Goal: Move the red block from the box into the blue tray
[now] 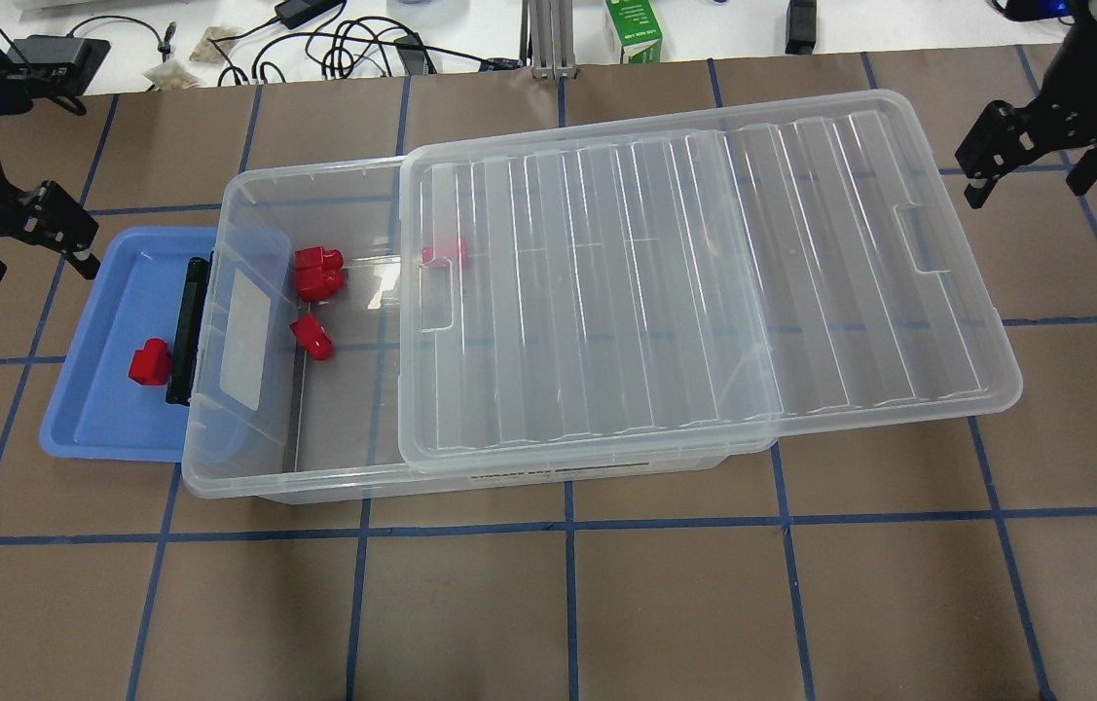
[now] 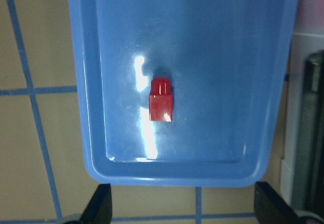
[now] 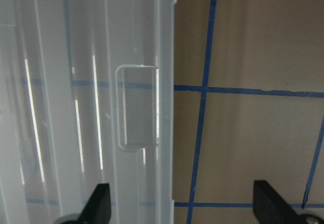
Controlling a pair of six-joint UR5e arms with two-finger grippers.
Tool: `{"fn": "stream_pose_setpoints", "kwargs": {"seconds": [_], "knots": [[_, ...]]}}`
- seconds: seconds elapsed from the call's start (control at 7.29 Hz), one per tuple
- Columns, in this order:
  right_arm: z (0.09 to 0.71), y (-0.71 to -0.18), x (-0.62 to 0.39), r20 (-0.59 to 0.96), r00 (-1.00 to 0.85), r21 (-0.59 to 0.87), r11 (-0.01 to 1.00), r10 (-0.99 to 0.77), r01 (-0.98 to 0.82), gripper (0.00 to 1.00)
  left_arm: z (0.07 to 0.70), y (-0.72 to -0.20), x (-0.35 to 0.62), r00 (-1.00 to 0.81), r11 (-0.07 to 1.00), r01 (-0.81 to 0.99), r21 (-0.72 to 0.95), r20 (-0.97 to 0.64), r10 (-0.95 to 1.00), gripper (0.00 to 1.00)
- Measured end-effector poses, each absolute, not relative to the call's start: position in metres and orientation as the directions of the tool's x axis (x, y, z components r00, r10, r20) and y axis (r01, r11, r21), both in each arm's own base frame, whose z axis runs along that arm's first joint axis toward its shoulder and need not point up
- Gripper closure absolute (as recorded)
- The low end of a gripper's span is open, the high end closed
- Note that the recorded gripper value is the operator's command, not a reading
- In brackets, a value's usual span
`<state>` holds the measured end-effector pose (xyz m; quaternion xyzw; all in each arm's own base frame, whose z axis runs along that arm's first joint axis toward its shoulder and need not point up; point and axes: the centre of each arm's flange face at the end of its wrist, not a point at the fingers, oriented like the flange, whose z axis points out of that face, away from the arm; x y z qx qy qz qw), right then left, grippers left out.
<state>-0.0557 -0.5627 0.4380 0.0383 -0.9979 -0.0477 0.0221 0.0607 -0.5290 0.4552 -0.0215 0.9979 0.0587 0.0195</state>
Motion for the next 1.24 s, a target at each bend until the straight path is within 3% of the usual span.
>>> {"fn": "stream_pose_setpoints", "kwargs": {"seconds": [0.55,1.24], "knots": [[0.398,-0.589,-0.088,0.038,-0.996,0.094,0.992,-0.083,-0.079,0.00,0.525,-0.461,-0.120,-0.995,0.997,-0.070,0.028,-0.079,-0.067,0.00],[0.359,-0.593,-0.091,-0.004,-0.989,0.151,0.978,-0.147,-0.146,0.00,0.520,-0.475,-0.131,-0.995,0.998,-0.054,-0.024,-0.077,-0.055,0.00]]}}
